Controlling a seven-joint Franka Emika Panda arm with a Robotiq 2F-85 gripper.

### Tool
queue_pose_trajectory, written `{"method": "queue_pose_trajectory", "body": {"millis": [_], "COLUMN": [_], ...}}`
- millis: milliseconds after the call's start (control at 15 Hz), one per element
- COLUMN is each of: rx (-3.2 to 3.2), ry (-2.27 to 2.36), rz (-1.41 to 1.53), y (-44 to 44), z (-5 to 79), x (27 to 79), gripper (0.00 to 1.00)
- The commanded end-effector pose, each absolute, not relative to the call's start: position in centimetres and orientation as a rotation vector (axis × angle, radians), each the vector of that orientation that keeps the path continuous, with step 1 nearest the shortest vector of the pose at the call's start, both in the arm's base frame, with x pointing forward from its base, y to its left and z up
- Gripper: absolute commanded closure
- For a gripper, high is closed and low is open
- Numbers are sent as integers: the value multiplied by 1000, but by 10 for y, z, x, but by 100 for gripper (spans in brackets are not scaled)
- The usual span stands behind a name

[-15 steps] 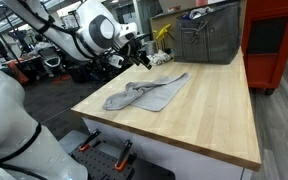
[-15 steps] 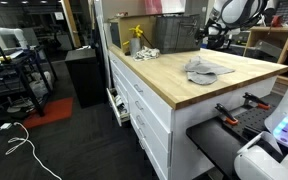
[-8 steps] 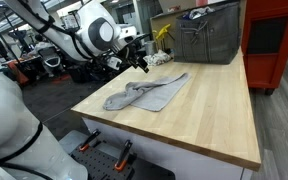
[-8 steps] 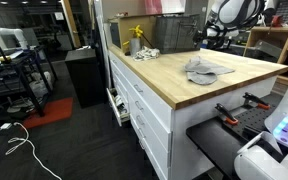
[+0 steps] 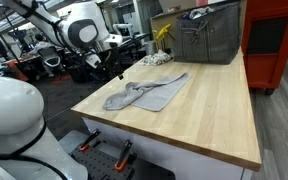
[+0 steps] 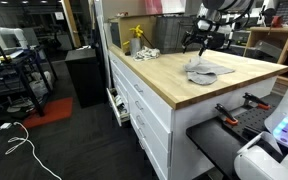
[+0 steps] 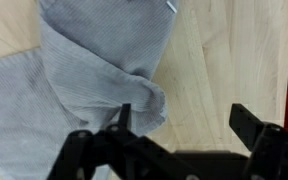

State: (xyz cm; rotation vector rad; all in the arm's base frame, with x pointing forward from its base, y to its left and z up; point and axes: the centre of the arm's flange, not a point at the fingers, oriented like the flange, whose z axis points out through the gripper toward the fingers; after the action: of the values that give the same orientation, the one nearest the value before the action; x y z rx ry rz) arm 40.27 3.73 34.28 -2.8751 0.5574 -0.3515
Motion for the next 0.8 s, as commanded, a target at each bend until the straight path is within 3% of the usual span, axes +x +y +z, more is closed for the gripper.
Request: {"method": "queue_pose_trajectory", "body": {"millis": [0,733], "rx": [-2881,-3001], "ry": [644,561], "rz": [-297,-246], "y": [6,66], "z": [377,400], "x": [401,452], "gripper": [0,0]}}
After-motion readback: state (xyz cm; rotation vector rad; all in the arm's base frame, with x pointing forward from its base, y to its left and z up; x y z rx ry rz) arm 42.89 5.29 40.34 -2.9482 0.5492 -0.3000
